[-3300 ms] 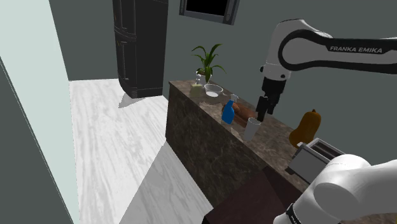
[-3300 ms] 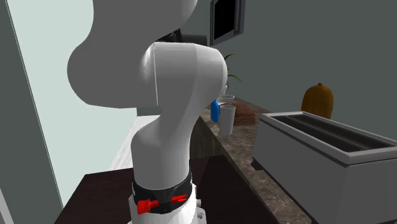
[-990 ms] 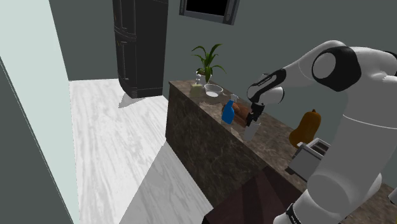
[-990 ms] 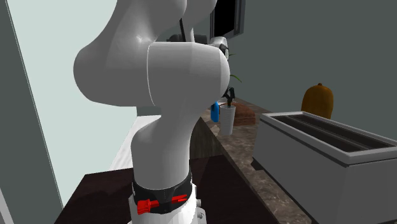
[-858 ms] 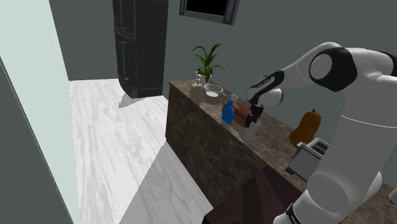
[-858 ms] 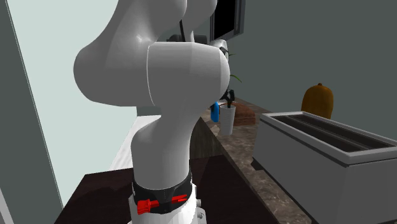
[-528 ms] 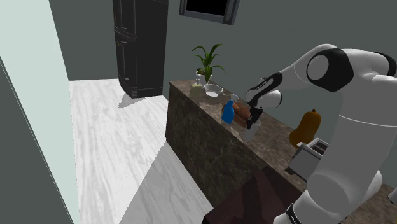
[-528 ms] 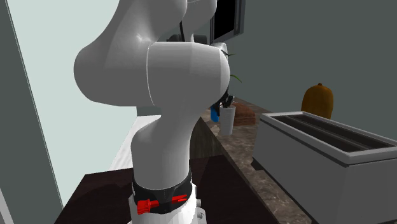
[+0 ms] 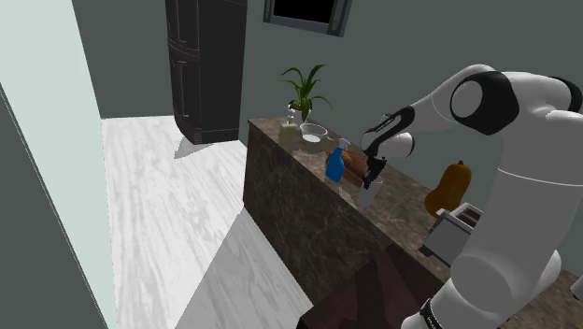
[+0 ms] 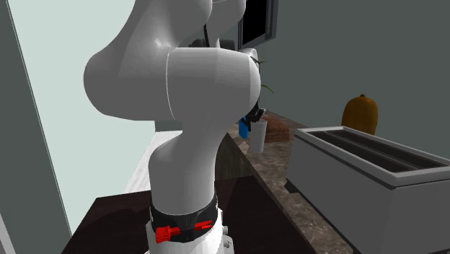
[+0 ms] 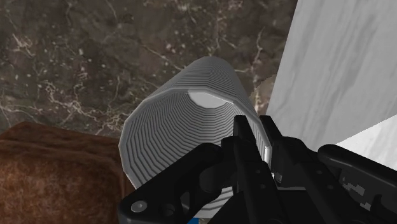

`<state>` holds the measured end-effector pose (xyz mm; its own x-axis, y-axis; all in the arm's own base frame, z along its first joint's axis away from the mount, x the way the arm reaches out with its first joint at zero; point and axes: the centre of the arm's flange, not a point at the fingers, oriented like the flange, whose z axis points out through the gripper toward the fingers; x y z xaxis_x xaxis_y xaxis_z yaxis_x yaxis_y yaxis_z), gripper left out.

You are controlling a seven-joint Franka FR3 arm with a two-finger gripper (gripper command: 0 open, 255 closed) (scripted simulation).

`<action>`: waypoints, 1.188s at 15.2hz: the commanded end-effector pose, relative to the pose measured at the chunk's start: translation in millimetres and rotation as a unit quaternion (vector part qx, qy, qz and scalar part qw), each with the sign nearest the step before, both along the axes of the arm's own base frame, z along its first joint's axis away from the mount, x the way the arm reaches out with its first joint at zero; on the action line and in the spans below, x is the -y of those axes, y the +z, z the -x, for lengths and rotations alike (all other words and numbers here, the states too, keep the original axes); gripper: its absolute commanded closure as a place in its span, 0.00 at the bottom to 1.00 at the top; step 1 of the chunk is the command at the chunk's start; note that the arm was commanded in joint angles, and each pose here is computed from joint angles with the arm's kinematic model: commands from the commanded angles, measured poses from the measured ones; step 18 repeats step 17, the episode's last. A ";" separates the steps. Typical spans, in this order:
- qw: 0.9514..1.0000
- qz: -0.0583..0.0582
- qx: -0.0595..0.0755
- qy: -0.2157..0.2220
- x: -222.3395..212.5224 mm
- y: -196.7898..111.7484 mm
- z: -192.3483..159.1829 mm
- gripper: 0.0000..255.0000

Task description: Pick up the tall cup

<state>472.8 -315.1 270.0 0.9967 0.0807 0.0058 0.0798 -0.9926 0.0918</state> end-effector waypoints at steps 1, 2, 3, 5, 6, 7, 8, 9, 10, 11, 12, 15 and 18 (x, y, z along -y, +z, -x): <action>1.000 0.000 0.000 0.000 0.0 4.8 -0.1 1.00; 1.000 0.000 0.000 0.000 0.0 10.1 -0.1 1.00; 1.000 0.000 0.000 0.000 0.0 15.3 -0.1 1.00; 1.000 0.000 0.000 0.000 0.0 25.9 -0.1 1.00; 1.000 0.000 0.000 0.000 0.0 31.2 -0.1 1.00; 1.000 0.000 0.000 0.000 0.0 36.5 -0.1 1.00; 1.000 0.000 0.000 0.000 0.0 41.7 -0.1 1.00; 1.000 0.000 0.000 0.000 0.0 47.0 -0.1 1.00; 1.000 0.000 0.000 0.000 0.0 52.3 -0.1 1.00; 1.000 0.000 0.000 0.000 0.0 57.6 -0.1 1.00; 1.000 0.000 0.000 0.000 0.0 62.8 -0.1 1.00; 1.000 0.000 0.000 0.000 0.0 78.7 -0.1 1.00; 1.000 0.000 0.000 0.000 0.0 79.5 -0.1 1.00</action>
